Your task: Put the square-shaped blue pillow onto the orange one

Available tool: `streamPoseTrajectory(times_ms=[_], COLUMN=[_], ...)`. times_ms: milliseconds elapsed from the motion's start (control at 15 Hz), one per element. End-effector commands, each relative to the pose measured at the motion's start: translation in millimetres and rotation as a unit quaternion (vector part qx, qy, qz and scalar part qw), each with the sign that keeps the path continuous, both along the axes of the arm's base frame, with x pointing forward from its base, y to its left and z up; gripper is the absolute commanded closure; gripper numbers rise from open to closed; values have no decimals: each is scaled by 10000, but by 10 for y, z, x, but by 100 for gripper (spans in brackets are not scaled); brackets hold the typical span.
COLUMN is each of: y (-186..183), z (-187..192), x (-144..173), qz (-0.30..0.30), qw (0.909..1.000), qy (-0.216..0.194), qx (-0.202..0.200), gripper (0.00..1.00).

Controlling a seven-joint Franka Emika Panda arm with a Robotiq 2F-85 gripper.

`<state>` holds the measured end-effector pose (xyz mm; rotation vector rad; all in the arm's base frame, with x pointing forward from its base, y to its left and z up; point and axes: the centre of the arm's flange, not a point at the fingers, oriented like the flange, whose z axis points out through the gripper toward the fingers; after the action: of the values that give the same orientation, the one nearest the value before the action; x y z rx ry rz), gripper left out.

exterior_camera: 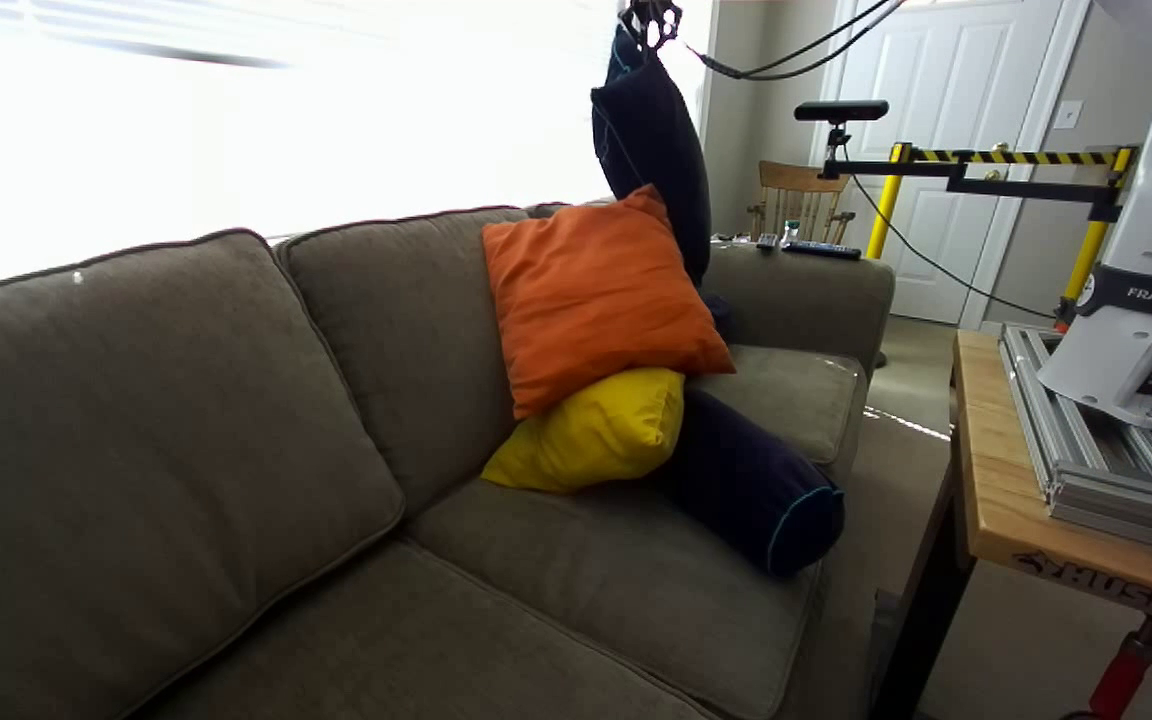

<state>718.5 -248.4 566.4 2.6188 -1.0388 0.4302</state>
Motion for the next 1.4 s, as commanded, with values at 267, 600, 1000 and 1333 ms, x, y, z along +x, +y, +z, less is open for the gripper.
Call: streamPoseTrajectory(times_ms=[267, 600, 1000, 1333], y=[529, 885, 1140, 1386], z=[414, 614, 375, -93], x=[-174, -178, -5, 228], qz=[505, 693, 1126, 1639], qw=[9987, 9976, 9936, 9855], qy=[28, -17, 69, 296], qx=[0, -66, 73, 315], gripper=[98, 98, 98, 98])
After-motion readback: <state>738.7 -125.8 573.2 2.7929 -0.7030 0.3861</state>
